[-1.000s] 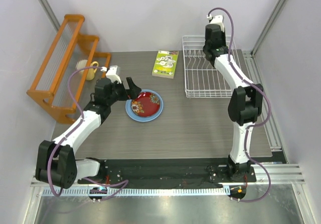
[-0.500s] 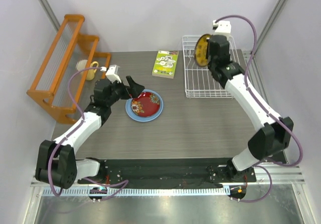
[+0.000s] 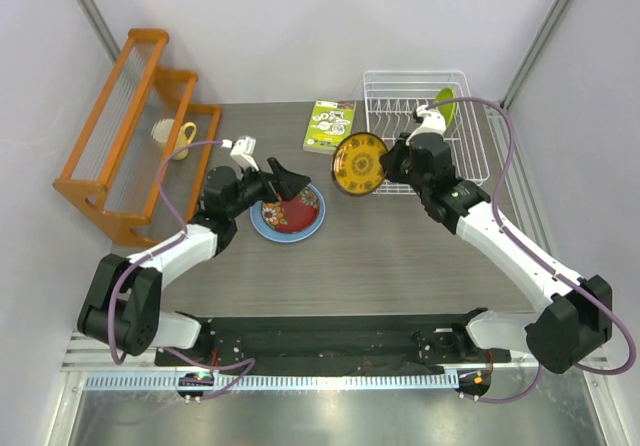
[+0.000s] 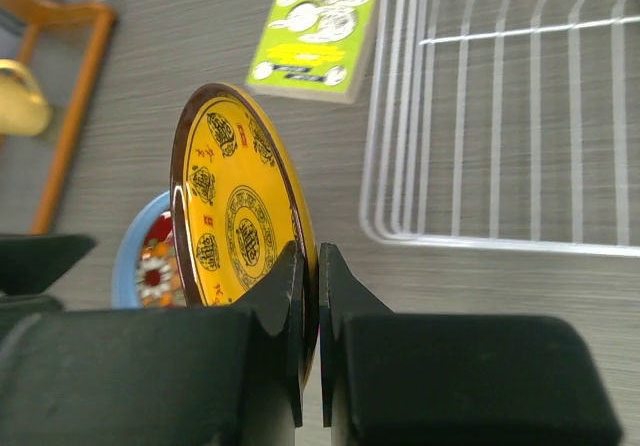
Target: Unload the plates from the dish rack
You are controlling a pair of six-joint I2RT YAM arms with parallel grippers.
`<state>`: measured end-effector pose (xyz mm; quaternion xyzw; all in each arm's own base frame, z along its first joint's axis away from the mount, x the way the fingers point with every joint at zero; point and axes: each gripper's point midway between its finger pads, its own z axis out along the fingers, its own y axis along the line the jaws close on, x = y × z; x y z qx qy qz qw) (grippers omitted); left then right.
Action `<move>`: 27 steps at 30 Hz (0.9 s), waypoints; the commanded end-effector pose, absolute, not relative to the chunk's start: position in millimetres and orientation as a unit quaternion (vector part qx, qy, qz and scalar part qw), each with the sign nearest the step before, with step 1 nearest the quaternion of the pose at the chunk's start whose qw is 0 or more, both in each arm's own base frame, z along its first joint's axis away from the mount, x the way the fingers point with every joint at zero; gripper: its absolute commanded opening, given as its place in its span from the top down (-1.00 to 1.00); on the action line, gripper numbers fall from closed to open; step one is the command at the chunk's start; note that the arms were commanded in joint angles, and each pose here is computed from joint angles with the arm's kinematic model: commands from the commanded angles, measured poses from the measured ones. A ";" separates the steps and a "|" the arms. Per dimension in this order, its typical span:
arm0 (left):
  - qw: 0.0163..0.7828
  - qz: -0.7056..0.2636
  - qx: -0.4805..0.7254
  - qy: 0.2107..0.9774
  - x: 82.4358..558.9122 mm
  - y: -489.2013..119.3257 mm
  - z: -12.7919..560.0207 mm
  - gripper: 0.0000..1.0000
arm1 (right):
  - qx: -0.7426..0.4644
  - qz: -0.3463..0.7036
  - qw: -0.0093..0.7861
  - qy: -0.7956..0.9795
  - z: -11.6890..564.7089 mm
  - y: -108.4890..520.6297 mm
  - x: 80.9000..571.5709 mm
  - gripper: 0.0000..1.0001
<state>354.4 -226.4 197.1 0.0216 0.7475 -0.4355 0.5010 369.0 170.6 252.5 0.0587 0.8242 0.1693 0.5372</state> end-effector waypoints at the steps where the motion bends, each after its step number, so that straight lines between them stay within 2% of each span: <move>1: 0.522 -0.478 0.025 0.706 355.0 -239.0 218.5 -0.99 | 0.085 0.311 0.551 0.770 298.0 204.3 357.9 0.98; 12: 0.515 -0.523 0.022 0.679 351.2 -258.7 223.6 -0.95 | 0.071 0.382 0.508 0.769 282.0 236.2 346.9 0.97; 14: 0.515 -0.529 0.024 0.674 350.5 -261.0 226.1 -0.83 | 0.069 0.391 0.503 0.767 280.8 240.3 344.5 0.98; 15: 0.511 -0.531 0.024 0.675 350.7 -262.4 223.8 -0.72 | 0.068 0.396 0.502 0.766 280.1 241.6 343.9 0.98; 16: 0.510 -0.532 0.025 0.675 350.7 -263.7 223.0 -0.38 | 0.067 0.399 0.503 0.764 281.1 242.2 343.3 0.98; 18: 0.508 -0.532 0.023 0.677 351.3 -263.8 220.3 -0.04 | 0.066 0.405 0.500 0.762 281.8 244.2 342.6 0.98; 19: 0.506 -0.531 0.024 0.680 351.1 -264.6 218.0 0.24 | 0.066 0.407 0.498 0.763 280.9 245.2 341.7 0.98; 23: 0.503 -0.531 0.022 0.682 351.8 -264.5 215.5 0.76 | 0.063 0.411 0.499 0.760 283.2 246.5 341.8 0.98; 24: 0.506 -0.529 0.019 0.682 353.0 -263.5 215.9 0.98 | 0.062 0.410 0.498 0.761 281.6 246.8 342.0 0.91; 26: 0.503 -0.520 0.016 0.690 353.9 -262.1 211.2 1.00 | 0.063 0.409 0.497 0.763 280.1 246.5 341.9 0.77; 27: 0.501 -0.511 0.010 0.698 355.9 -259.8 206.4 1.00 | 0.066 0.405 0.498 0.764 278.2 245.0 342.7 0.50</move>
